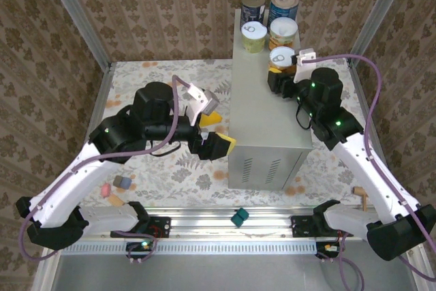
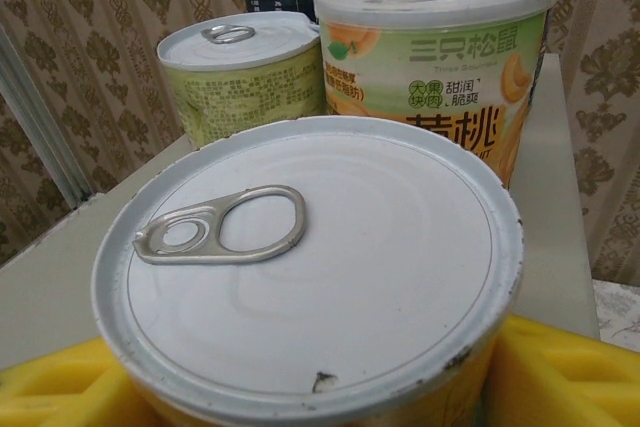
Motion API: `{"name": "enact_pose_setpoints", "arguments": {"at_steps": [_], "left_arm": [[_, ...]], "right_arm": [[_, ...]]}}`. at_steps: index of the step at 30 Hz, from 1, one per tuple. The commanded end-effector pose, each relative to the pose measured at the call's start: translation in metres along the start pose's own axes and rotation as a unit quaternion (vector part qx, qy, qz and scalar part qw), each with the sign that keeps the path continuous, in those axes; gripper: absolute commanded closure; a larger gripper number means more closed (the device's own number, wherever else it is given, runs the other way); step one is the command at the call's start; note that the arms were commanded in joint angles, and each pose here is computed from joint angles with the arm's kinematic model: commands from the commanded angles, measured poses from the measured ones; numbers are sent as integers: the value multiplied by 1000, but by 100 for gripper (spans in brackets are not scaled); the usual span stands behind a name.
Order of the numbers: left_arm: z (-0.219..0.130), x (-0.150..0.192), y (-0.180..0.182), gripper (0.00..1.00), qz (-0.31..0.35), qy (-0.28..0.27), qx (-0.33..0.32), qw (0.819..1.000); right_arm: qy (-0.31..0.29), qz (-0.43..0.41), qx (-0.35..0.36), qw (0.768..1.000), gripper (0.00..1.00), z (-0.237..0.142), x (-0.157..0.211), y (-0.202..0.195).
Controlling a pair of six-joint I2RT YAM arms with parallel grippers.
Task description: Place and organize the canned foods onto the counter
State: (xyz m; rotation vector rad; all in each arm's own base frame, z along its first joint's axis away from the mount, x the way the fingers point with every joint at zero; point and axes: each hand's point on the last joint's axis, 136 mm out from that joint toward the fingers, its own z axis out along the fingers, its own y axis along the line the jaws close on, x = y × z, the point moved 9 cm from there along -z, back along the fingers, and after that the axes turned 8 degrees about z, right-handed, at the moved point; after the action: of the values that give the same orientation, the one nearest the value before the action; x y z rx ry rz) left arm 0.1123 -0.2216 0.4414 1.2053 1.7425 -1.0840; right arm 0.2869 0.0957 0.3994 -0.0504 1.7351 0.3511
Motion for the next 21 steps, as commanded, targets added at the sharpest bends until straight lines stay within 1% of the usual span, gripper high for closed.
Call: {"name": "enact_pose_setpoints", "arguments": {"at_steps": [1,3,5,8,10,16,21], "left_arm": [[-5,-4,-1,0,2,-11,-5,1000],[-5,-6,-1,0,6,-11,-8,1000],[-6,-10,1,0,10,-16,-24,1000],[-8,-17,7,0,18,-19,-73,997],[-7,-20,13,0,24,-19,-109,994],[0,-28,24,0,45,-15,-188,981],[5,-38,26,0,77,-11,-228,971]], "right_arm": [[65,9,10,998,29,11,25,-7],[66,10,10,998,29,12,25,-8],[67,11,10,998,29,13,26,-9],[67,12,8,998,29,13,25,-10],[67,13,7,998,29,14,25,-10],[69,11,4,998,28,14,24,-9],[70,12,-2,997,28,16,23,-9]]}}
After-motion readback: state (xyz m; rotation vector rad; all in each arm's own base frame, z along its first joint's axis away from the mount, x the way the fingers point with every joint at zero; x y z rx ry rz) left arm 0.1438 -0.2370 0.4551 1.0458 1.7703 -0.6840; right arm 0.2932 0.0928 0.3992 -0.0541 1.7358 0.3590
